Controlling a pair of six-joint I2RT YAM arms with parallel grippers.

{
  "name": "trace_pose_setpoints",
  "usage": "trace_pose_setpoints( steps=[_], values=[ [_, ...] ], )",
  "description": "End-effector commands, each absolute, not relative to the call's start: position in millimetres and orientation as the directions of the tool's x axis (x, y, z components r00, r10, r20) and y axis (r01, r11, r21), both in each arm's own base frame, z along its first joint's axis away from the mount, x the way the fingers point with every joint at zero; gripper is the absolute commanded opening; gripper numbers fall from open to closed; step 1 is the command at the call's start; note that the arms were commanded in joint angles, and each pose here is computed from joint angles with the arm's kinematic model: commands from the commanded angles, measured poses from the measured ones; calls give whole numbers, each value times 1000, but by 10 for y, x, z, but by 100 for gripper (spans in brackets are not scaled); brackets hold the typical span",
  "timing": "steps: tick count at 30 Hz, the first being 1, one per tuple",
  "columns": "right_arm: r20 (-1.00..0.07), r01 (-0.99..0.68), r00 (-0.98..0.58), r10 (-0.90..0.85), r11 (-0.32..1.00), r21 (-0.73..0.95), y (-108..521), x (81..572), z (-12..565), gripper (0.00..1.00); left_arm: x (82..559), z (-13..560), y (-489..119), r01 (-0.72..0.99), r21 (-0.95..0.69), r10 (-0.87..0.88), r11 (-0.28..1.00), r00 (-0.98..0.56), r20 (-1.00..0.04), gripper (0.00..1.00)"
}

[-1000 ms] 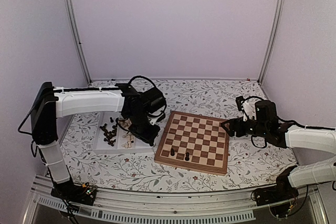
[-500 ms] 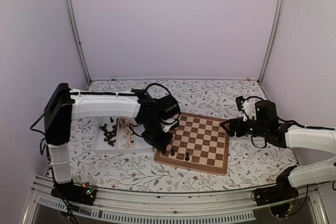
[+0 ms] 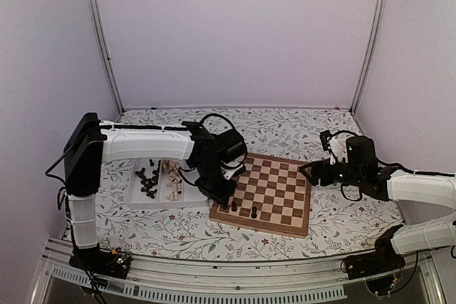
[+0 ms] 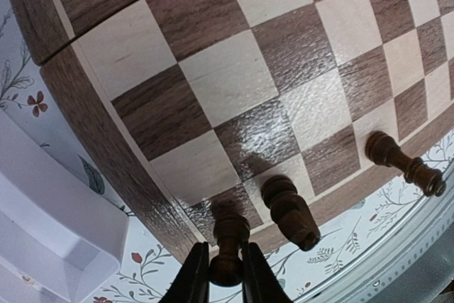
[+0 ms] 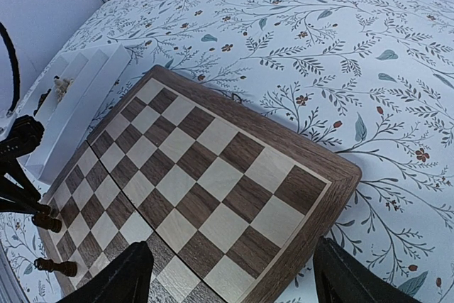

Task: Set up the chess pieces on the board
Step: Place the chess piece on the chessboard.

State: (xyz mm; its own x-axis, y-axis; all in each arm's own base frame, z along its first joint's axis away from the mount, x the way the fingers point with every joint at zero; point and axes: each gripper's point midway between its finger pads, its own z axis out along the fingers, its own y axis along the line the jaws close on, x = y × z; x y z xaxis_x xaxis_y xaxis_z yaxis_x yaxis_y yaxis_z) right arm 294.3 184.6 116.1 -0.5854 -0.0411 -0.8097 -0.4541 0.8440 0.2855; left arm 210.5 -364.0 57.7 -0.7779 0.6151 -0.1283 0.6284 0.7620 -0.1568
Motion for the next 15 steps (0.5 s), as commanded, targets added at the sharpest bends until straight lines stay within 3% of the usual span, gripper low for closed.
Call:
trace_pose_setpoints(
  steps=[1,8,15],
  values=[
    [-818,-461,-575,-29,837,294,1883,2962,1210,81,2064,540,-3721,646,-166,635,745,-763,-124,19],
    [-816,-462,-577,-29,836,297,1886,2960,1201,81,2106,508,-3674,643,-131,631,755,-766,-124,20],
    [-813,-458,-582,-28,837,299,1882,2955,1184,81,2099,501,-3668,645,-127,634,754,-764,-120,30]
  ],
)
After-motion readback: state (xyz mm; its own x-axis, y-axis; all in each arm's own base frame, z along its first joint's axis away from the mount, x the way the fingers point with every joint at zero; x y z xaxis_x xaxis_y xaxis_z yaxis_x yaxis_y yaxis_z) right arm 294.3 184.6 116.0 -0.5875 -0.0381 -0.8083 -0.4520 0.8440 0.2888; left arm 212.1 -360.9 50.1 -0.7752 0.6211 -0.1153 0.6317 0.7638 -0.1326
